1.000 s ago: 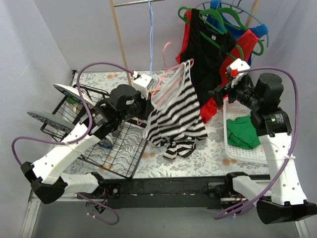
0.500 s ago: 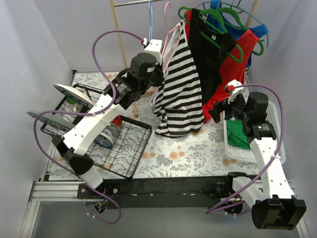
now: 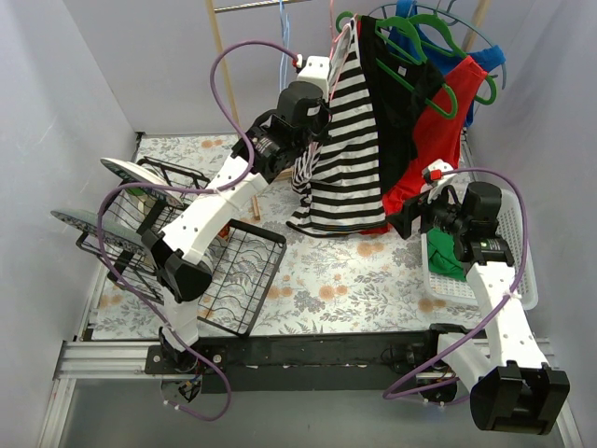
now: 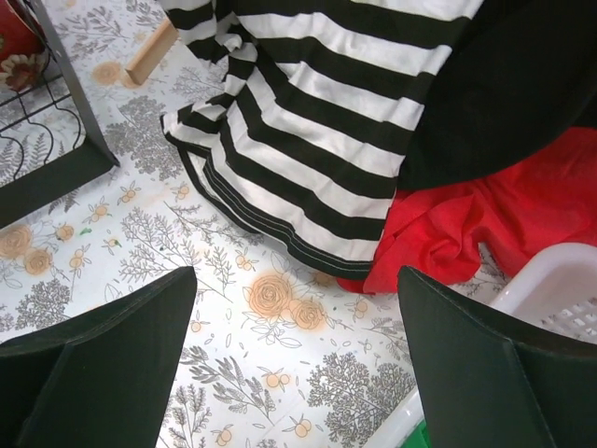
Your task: Place the tank top on the hanger
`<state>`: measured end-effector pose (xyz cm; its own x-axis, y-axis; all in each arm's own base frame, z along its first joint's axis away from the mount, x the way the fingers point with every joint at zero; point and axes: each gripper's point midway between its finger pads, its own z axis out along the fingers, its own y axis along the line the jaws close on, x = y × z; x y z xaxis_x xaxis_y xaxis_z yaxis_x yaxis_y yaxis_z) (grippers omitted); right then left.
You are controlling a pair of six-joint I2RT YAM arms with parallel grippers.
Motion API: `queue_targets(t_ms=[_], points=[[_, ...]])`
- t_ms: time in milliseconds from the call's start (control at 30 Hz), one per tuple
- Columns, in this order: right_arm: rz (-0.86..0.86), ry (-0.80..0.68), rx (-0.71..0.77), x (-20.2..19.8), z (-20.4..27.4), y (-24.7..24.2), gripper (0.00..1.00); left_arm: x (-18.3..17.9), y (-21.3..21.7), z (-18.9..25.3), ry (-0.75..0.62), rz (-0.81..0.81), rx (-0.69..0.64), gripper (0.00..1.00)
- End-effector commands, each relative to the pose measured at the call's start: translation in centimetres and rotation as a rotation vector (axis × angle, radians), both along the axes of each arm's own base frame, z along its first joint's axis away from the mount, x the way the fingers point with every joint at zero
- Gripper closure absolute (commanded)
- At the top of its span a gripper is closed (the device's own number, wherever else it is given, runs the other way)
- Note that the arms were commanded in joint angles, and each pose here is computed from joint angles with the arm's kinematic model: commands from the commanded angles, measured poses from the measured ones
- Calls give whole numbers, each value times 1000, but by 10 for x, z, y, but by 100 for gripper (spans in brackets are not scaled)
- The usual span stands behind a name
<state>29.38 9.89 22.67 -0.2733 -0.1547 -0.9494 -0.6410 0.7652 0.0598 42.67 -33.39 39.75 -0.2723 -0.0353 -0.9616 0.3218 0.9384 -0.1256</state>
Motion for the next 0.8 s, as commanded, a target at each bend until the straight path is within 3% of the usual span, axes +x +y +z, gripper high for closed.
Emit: queue_targets(t_ms=[0, 767], points=[[46, -55, 26, -3, 10, 7, 4, 9, 6, 48, -123, 44, -101, 100], [100, -47, 54, -12, 7, 15, 5, 45, -5, 55, -226, 156, -171, 100]])
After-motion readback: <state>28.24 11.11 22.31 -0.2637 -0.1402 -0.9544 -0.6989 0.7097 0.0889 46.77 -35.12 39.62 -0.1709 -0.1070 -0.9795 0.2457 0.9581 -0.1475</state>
